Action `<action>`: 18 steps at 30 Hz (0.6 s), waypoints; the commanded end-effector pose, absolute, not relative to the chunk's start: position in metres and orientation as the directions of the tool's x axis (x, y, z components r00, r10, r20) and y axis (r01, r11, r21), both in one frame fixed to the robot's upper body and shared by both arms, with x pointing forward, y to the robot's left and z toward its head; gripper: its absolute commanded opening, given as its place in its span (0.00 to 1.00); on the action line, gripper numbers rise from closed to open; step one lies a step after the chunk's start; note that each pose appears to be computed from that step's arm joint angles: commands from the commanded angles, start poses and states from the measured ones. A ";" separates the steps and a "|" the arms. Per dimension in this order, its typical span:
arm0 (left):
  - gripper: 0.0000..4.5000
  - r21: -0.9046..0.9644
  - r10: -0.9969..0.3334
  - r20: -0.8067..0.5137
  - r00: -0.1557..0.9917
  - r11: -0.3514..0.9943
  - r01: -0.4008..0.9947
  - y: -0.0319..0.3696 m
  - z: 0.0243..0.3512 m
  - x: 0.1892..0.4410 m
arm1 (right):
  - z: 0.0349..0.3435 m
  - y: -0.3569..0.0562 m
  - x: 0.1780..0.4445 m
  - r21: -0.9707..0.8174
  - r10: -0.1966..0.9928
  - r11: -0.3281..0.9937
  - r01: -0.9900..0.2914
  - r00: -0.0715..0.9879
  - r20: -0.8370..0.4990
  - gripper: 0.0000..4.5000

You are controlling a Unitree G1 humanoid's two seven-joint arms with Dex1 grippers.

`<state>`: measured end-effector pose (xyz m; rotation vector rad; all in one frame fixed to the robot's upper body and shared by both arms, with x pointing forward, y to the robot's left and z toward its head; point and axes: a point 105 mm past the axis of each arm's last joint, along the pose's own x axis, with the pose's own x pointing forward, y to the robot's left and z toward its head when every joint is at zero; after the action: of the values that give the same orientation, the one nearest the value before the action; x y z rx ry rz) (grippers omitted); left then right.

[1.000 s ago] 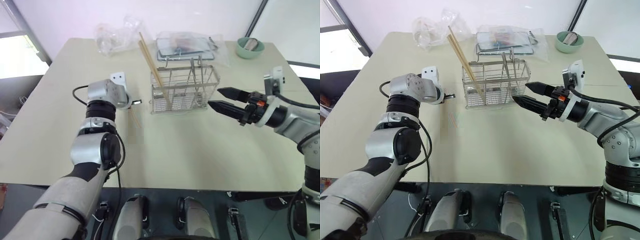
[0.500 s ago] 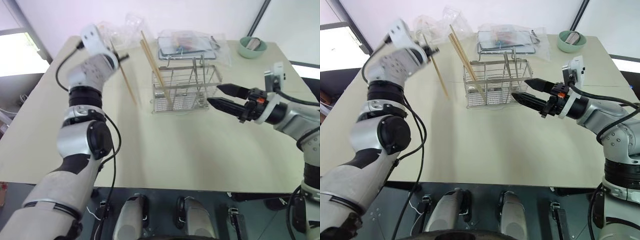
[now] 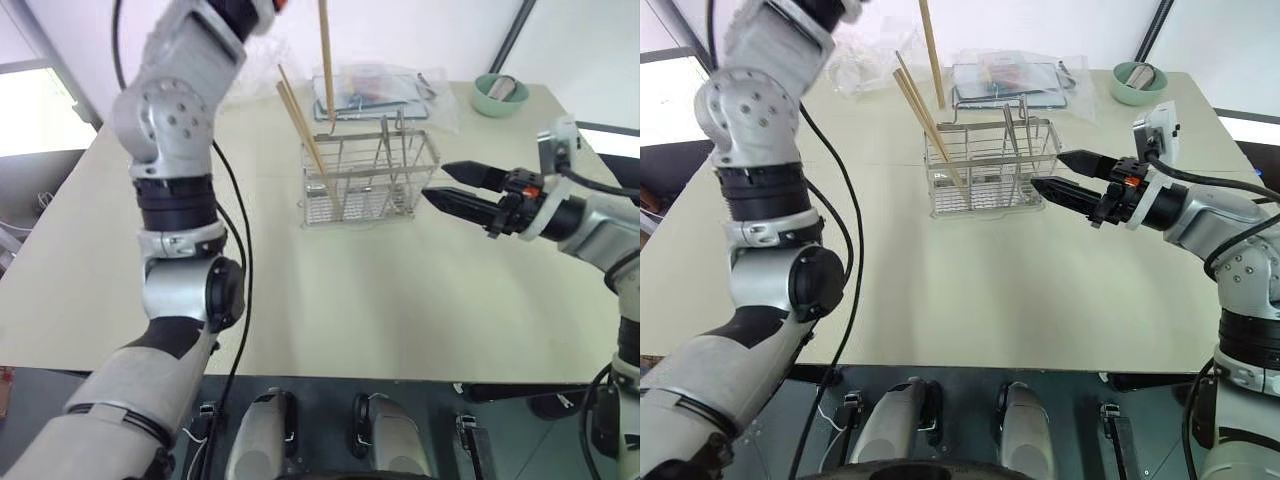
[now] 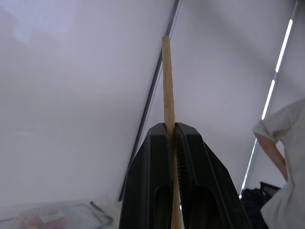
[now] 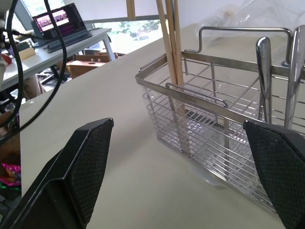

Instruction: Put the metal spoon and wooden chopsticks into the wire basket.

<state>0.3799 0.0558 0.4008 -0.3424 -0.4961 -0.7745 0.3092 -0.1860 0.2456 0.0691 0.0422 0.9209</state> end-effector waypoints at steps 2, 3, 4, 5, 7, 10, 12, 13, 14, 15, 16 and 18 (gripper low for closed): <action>0.01 -0.031 -0.586 0.552 0.594 0.697 0.716 0.051 0.392 0.379 | 0.260 -0.189 0.300 0.029 0.789 0.613 -0.789 0.614 0.028 1.00; 0.01 -0.031 -0.578 0.551 0.603 0.707 0.706 0.052 0.388 0.383 | 0.260 -0.191 0.299 0.029 0.785 0.618 -0.786 0.618 0.027 1.00; 0.01 -0.038 -0.568 0.551 0.611 0.715 0.699 0.054 0.386 0.387 | 0.260 -0.192 0.299 0.029 0.782 0.622 -0.782 0.623 0.026 1.00; 0.01 -0.043 -0.561 0.553 0.616 0.719 0.693 0.055 0.384 0.391 | 0.260 -0.193 0.298 0.030 0.779 0.626 -0.779 0.627 0.026 1.00; 0.01 -0.050 -0.557 0.556 0.617 0.719 0.693 0.055 0.383 0.396 | 0.259 -0.193 0.297 0.031 0.776 0.630 -0.776 0.631 0.025 1.00; 0.01 -0.036 -0.553 0.547 0.628 0.734 0.678 0.051 0.375 0.406 | 0.259 -0.193 0.297 0.035 0.770 0.636 -0.771 0.637 0.030 1.00; 0.01 -0.013 -0.564 0.541 0.624 0.736 0.676 0.047 0.367 0.408 | 0.259 -0.192 0.297 0.035 0.769 0.637 -0.770 0.638 0.031 1.00; 0.01 -0.002 -0.569 0.539 0.621 0.736 0.677 0.045 0.364 0.408 | 0.259 -0.192 0.297 0.035 0.769 0.638 -0.770 0.639 0.031 1.00; 0.01 0.002 -0.577 0.529 0.623 0.734 0.679 0.043 0.356 0.408 | 0.259 -0.192 0.297 0.035 0.768 0.639 -0.769 0.639 0.031 1.00; 0.01 0.003 -0.581 0.522 0.624 0.733 0.680 0.041 0.352 0.408 | 0.259 -0.191 0.296 0.035 0.768 0.639 -0.768 0.640 0.031 1.00; 0.01 0.005 -0.586 0.514 0.627 0.732 0.681 0.040 0.345 0.408 | 0.259 -0.191 0.297 0.035 0.767 0.640 -0.768 0.641 0.031 1.00; 0.01 0.021 -0.600 0.497 0.627 0.731 0.682 0.039 0.334 0.406 | 0.260 -0.191 0.297 0.034 0.766 0.642 -0.766 0.643 0.030 1.00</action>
<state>0.4146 0.0415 0.3252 -0.2147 -0.4465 -0.7234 0.3022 -0.1909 0.2465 0.0727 0.0337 0.8702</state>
